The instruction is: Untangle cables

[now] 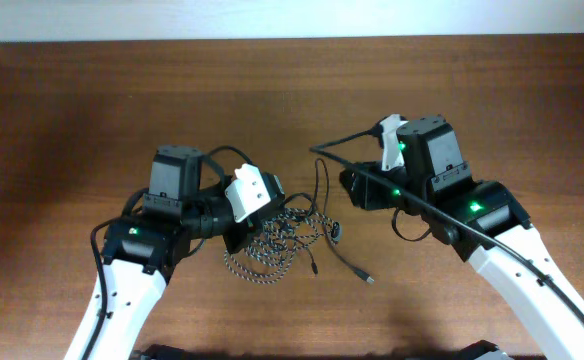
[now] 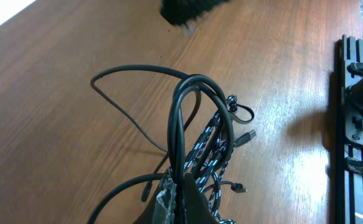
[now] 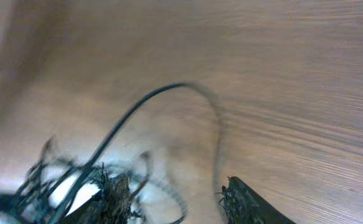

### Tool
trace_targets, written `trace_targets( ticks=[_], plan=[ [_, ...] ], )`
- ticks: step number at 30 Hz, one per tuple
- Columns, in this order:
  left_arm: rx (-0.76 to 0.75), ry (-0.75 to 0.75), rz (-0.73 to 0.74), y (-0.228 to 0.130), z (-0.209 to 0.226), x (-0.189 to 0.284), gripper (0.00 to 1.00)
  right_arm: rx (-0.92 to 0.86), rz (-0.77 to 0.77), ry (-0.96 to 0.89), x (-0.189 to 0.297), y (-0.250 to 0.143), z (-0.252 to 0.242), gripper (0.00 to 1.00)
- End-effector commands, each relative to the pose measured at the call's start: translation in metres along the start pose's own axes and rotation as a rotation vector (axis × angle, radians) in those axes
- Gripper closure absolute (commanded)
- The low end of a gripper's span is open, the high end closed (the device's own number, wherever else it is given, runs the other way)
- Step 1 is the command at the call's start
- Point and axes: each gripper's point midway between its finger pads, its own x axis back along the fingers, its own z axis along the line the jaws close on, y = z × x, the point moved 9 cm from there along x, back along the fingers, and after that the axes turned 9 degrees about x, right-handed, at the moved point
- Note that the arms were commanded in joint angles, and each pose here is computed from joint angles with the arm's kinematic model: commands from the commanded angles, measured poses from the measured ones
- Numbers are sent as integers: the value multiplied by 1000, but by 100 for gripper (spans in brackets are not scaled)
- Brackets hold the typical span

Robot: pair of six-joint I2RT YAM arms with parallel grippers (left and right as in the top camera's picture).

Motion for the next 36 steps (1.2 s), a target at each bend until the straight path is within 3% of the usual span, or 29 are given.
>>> trace_targets(
  ticks=[1,3,6,9,11,16,18,21,23,28,30,33,36],
  plan=[
    [-27,9,-32,5,1,2,100,218,10,293,13,-1,27,50],
    [-32,14,-36,6,1,2,100,240,17,311,13,-3,29,51],
    [-6,72,-23,6,8,2,100,352,12,501,19,-6,43,56],
    [1,80,-40,9,9,2,100,373,6,507,19,-6,43,57],
    [42,86,-57,12,10,2,100,422,-24,526,18,-4,51,66],
    [64,40,-78,14,7,2,100,466,-51,517,-1,4,58,75],
    [64,41,-78,14,7,2,100,463,-59,407,-8,7,50,75],
    [67,43,-74,13,7,2,100,486,-119,404,4,17,55,74],
    [73,41,-69,12,6,2,100,499,-151,390,13,21,58,67],
    [72,41,-69,12,6,2,100,467,-91,308,2,16,48,68],
    [72,40,-69,12,6,2,100,446,-30,345,-8,10,47,76],
    [72,40,-70,12,6,2,100,432,8,394,-19,7,47,78],
    [84,39,-70,12,6,2,100,416,42,395,-31,5,44,90]
  ],
)
